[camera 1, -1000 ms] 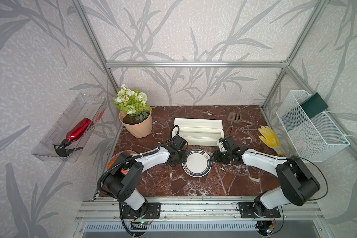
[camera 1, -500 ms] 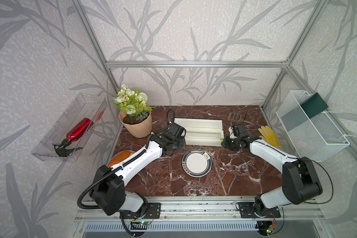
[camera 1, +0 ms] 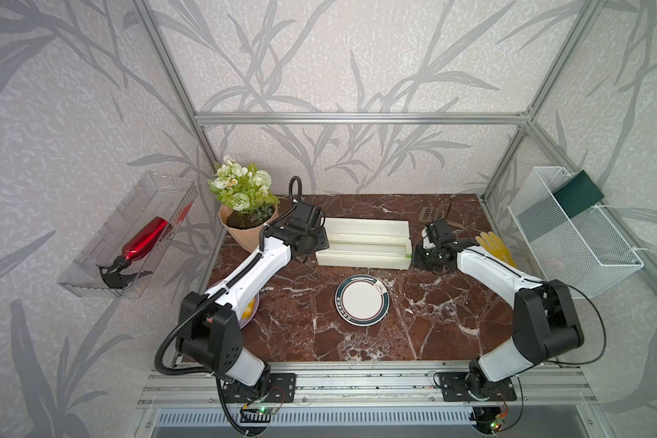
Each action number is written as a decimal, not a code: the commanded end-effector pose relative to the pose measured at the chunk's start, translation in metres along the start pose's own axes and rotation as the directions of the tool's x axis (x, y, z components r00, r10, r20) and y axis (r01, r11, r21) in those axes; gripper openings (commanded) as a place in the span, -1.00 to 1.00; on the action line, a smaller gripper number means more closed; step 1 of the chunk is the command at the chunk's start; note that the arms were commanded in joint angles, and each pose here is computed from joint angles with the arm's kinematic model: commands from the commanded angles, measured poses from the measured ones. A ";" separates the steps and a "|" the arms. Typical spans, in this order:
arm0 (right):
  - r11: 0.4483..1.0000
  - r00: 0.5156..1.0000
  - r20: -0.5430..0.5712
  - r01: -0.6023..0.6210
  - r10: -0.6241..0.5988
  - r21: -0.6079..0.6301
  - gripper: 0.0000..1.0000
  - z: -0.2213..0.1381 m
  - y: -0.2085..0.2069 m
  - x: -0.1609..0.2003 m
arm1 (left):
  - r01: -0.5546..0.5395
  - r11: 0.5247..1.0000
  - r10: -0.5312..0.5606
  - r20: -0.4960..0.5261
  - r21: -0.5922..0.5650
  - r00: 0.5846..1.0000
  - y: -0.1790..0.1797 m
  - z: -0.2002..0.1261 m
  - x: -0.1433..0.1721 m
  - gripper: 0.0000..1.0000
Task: Wrap the plate with plastic wrap
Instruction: Move the plate to the center of the board, then pull the plastic wrap from the plastic wrap cutting box.
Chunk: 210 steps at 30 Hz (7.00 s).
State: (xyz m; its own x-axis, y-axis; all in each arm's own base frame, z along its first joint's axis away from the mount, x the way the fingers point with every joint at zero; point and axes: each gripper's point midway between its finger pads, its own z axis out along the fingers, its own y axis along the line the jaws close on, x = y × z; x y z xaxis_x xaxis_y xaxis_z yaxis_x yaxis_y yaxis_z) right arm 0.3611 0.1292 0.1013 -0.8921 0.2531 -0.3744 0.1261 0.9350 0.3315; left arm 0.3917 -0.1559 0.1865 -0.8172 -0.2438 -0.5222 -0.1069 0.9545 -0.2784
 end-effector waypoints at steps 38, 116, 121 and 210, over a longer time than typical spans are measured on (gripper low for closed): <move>0.998 0.998 0.014 0.060 -0.060 0.014 -0.31 -0.049 0.060 -0.026 | 0.599 0.793 -0.608 -0.183 -0.110 0.772 -0.014 0.076 0.031 0.08; 0.992 0.996 -0.057 -0.069 0.075 0.102 -0.33 0.011 0.067 -0.049 | 0.807 0.588 -0.787 -0.188 0.055 0.587 -0.032 0.130 -0.038 -1.00; 0.991 0.993 -0.065 -0.087 0.094 0.101 -0.25 0.011 0.068 -0.050 | 0.849 0.526 -0.827 -0.199 0.059 0.526 -0.025 0.139 -0.038 -1.00; 0.764 0.765 -0.021 -0.643 0.643 -0.055 -1.00 0.047 0.049 -0.082 | 0.814 0.560 -0.782 -0.225 0.155 0.581 -0.029 0.107 -0.050 -1.00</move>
State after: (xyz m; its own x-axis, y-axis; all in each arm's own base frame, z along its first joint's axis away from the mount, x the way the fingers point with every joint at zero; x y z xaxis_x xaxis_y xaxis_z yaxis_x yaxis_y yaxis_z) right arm 0.4515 0.1746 0.0905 -0.6123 0.7905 -0.0151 0.6760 0.5333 0.5085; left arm 0.4950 -0.1953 0.1058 -0.5227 -0.8441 0.1194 -0.6657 0.3166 -0.6758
